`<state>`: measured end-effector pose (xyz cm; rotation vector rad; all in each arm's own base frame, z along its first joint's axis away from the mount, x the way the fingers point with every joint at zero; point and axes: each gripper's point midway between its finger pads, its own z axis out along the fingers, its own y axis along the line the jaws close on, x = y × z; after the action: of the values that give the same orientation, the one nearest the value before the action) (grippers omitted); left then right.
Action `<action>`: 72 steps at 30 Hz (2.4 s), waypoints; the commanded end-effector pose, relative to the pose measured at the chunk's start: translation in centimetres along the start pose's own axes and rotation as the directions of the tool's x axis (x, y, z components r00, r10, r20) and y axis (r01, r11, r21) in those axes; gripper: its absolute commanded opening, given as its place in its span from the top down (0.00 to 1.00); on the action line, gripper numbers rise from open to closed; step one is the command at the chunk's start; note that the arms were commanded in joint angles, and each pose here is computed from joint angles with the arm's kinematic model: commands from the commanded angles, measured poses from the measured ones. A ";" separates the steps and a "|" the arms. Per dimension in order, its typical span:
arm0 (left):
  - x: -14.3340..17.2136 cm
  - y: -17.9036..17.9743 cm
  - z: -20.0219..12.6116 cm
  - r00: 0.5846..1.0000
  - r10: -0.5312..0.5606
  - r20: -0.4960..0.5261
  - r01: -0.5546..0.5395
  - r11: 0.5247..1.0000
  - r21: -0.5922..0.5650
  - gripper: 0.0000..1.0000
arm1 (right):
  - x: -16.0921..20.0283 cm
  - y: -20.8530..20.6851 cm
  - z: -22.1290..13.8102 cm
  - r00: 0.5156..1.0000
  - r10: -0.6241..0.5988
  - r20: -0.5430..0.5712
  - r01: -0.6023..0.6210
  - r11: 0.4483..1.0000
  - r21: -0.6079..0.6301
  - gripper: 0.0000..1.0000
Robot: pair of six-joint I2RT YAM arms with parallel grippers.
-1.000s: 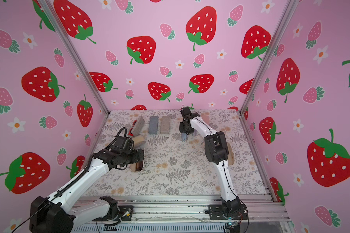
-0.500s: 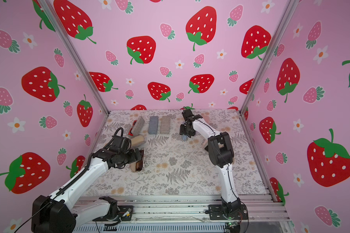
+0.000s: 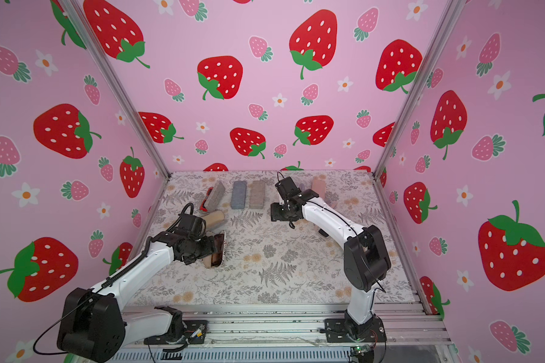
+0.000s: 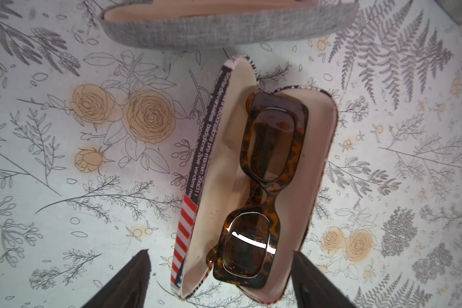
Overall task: Close the glasses case
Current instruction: Place the glasses case at the center of the board, then move the glasses case to the center of the board.
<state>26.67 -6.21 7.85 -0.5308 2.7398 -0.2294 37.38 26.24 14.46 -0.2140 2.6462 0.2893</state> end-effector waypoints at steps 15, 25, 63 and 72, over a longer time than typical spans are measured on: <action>0.3 1.5 2.7 0.999 -0.025 -0.035 0.024 0.999 -0.031 0.55 | 2.7 2.1 0.4 0.999 0.011 -0.048 -0.013 0.999 -0.034 0.40; 0.4 1.2 2.7 0.999 -0.003 -0.044 0.002 1.000 -0.015 0.81 | 2.9 2.2 0.2 0.999 0.020 -0.048 -0.021 0.999 -0.034 0.40; 0.9 -16.0 4.7 0.957 0.285 -0.056 -0.278 0.955 0.106 0.91 | 5.7 -1.7 -2.1 0.998 0.069 -0.010 -0.068 0.997 0.045 0.38; 2.2 -19.5 6.4 0.939 0.335 -0.080 -0.325 0.938 0.119 0.91 | 8.1 -4.2 -2.0 0.993 0.113 -0.031 -0.110 0.990 0.086 0.36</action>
<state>32.60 -24.50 4.44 -0.0058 2.8689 -0.3043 30.30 21.50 11.29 -0.0862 2.7205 0.2056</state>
